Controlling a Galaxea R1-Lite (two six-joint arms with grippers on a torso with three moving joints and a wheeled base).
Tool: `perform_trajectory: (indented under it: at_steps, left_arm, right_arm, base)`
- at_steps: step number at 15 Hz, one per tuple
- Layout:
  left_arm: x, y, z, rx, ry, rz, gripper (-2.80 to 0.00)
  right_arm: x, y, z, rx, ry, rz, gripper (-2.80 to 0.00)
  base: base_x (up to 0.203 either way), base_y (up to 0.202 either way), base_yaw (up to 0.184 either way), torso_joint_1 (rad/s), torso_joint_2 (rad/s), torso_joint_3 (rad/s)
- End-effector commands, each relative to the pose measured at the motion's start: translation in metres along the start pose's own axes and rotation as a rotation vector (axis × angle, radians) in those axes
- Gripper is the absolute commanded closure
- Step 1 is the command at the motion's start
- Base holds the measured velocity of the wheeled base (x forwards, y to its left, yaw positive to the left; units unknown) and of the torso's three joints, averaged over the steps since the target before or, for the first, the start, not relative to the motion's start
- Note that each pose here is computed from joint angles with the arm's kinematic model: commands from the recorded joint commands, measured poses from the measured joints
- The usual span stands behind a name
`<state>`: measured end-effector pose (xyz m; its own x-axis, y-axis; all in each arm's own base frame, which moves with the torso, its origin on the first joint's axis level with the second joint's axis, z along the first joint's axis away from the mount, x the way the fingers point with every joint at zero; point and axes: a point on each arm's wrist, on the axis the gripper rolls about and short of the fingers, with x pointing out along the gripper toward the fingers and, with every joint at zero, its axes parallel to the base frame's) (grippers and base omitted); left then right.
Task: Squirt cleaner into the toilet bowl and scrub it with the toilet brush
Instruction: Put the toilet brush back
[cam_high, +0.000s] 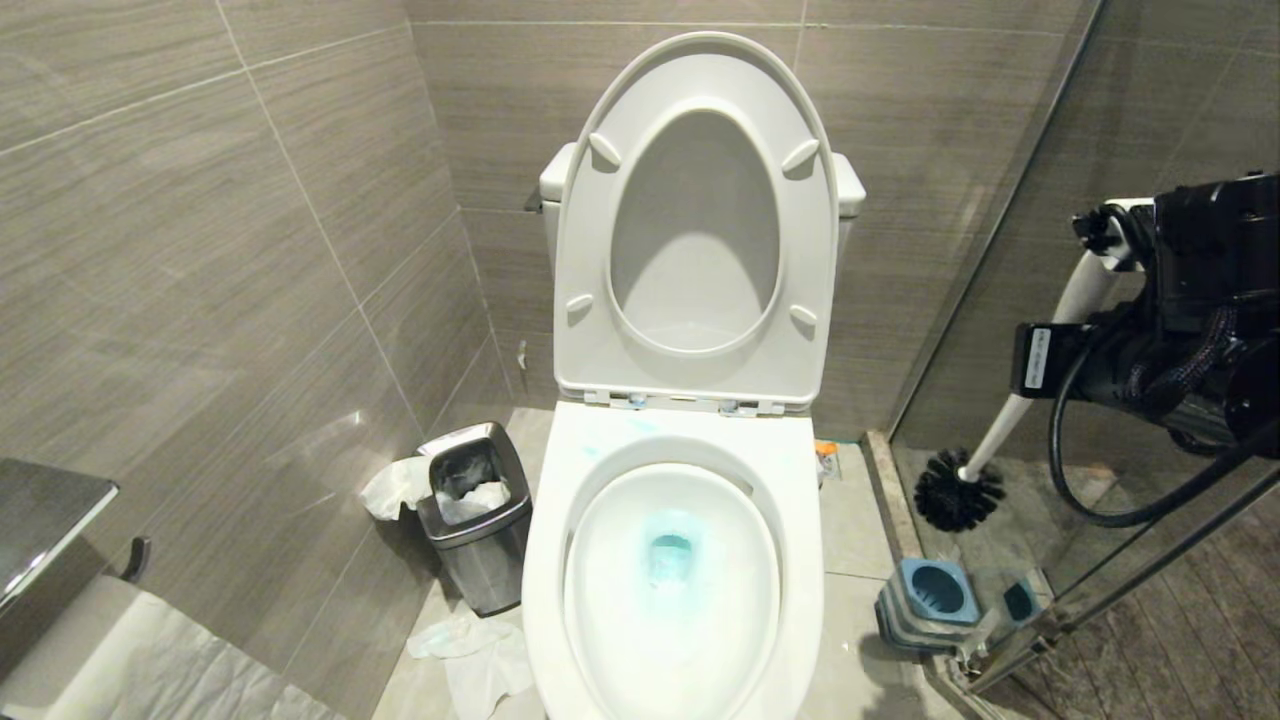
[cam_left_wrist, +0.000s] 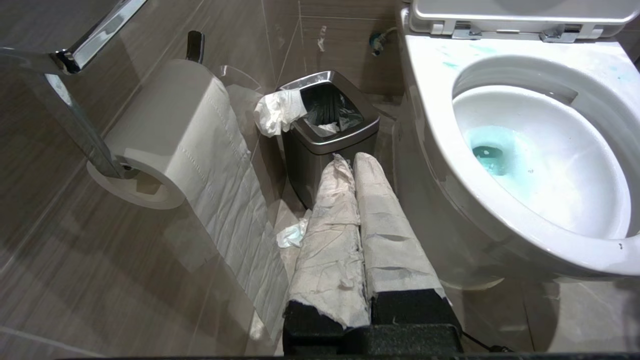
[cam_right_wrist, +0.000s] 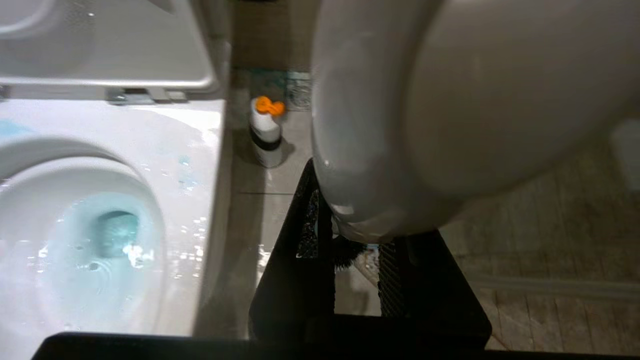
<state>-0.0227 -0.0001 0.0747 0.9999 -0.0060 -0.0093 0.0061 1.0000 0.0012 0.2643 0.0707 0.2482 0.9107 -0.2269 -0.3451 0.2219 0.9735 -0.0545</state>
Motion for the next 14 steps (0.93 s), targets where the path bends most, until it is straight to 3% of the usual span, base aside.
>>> perform_trajectory:
  at_steps: [1,3,7,10,14]
  left_arm:
    - [0.0,0.0,0.0,0.0,0.001,0.0,0.0]
    - [0.0,0.0,0.0,0.0,0.001,0.0,0.0]
    - [0.0,0.0,0.0,0.0,0.001,0.0,0.0]
    - [0.0,0.0,-0.001,0.0,0.002,0.0,0.0]
    - [0.0,0.0,0.0,0.0,0.001,0.0,0.0]
  right_arm:
    - [0.015,-0.012,-0.013,0.011,0.016,-0.051,0.0]
    - [0.033,-0.022,-0.029,-0.006,0.014,-0.073,0.0]
    - [0.071,-0.038,-0.06,0.005,0.022,0.021,0.0]
    - [0.103,-0.048,-0.08,0.044,-0.038,0.072,0.0]
    - [0.13,-0.062,-0.11,0.054,0.018,0.033,0.0]
  base:
    - [0.0,0.0,0.0,0.0,0.0,0.0]
    - [0.0,0.0,0.0,0.0,0.0,0.0]
    - [0.0,0.0,0.0,0.0,0.0,0.0]
    - [0.0,0.0,0.0,0.0,0.0,0.0]
    - [0.0,0.0,0.0,0.0,0.0,0.0]
